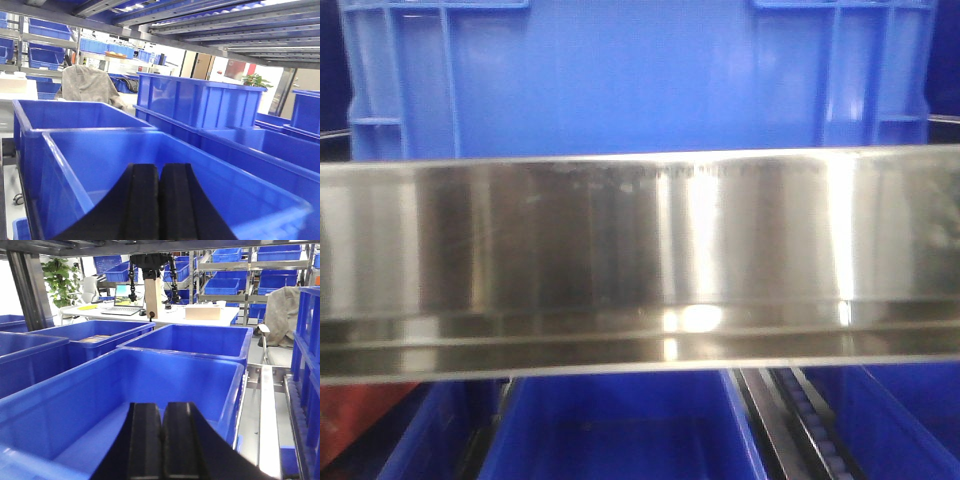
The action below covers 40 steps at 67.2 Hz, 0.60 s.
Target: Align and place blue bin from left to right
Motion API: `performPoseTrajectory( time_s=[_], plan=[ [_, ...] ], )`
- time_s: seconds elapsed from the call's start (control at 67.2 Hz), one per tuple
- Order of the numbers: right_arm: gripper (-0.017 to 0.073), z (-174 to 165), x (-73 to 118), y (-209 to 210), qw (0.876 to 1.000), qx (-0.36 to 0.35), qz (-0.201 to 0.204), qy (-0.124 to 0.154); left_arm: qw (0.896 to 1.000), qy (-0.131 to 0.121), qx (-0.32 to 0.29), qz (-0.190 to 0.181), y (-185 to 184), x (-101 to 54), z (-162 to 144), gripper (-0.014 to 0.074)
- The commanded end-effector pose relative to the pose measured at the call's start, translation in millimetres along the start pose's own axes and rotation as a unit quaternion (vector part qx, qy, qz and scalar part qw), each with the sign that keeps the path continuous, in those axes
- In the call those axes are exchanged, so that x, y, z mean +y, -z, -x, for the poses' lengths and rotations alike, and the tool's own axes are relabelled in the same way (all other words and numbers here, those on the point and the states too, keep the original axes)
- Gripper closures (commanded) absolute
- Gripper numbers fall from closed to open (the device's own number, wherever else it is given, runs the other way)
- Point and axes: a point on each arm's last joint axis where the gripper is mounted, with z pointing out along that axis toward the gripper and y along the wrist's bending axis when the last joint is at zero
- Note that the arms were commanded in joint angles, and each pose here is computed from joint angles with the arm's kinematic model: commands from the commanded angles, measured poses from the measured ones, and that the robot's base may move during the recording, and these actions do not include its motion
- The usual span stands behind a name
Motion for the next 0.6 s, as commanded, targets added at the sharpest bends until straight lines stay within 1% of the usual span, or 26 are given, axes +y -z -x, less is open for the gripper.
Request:
performPoseTrajectory(
  time_s=[0.0, 0.581],
  plan=[
    [0.0644, 2.1, 0.4, 2.4, 1.000, -0.014, 0.005, 0.010, 1.000, -0.005, -0.011, -0.008, 1.4, -1.5, 2.3, 0.0704],
    [0.0644, 2.2, 0.5, 2.4, 1.000, -0.015, 0.005, 0.010, 1.000, -0.005, -0.011, -0.008, 1.4, -1.5, 2.3, 0.0704]
  ],
)
